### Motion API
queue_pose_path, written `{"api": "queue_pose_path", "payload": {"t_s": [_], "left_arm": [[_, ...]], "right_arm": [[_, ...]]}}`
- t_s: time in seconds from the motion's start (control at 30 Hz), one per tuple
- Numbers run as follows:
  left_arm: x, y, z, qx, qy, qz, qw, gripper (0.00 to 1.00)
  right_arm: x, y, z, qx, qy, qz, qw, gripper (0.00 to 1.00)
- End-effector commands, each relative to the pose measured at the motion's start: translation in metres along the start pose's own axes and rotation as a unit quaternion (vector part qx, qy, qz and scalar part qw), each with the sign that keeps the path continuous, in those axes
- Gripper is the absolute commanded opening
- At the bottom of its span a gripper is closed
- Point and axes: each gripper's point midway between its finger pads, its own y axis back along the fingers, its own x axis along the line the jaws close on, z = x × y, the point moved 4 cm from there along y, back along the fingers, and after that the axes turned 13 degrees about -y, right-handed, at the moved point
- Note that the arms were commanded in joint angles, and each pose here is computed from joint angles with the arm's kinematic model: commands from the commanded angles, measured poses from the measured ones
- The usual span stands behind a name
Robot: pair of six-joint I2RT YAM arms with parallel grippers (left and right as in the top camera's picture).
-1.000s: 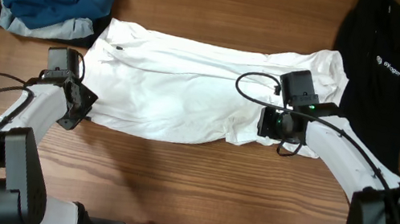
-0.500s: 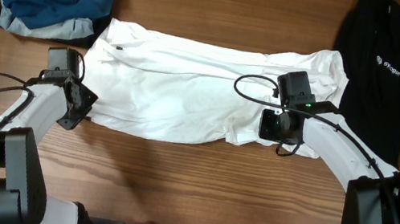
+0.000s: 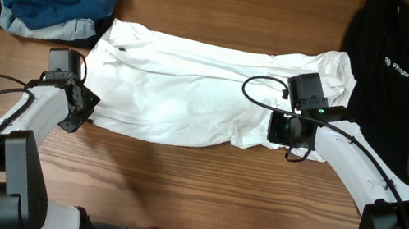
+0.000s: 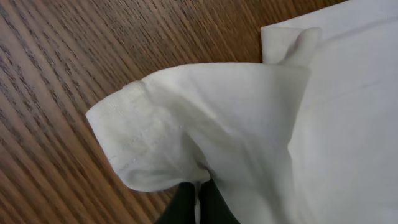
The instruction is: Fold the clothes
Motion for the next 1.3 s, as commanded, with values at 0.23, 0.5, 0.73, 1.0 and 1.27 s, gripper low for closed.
{"api": "queue_pose_path", "payload": {"t_s": [0.23, 0.5, 0.73, 1.0, 1.27], "left_arm": [[0.015, -0.021, -0.018, 0.033, 0.001, 0.035, 0.999, 0.04], [0.015, -0.021, -0.018, 0.033, 0.001, 0.035, 0.999, 0.04], [0.014, -0.021, -0.017, 0.030, 0.001, 0.033, 0.999, 0.04], [0.014, -0.021, -0.017, 0.030, 0.001, 0.033, 0.999, 0.04], [0.015, -0.021, -0.017, 0.030, 0.001, 0.033, 0.999, 0.04]], "right_arm": [[-0.006, -0.006, -0.001, -0.012, 0.003, -0.017, 1.000, 0.38], [-0.003, -0.013, -0.003, 0.002, 0.003, -0.008, 1.000, 0.35], [-0.001, -0.013, -0.005, 0.007, 0.003, 0.000, 1.000, 0.30], [-0.004, -0.017, -0.011, 0.014, 0.002, -0.002, 1.000, 0.31], [-0.004, -0.017, -0.010, 0.012, -0.001, -0.001, 1.000, 0.31]]}}
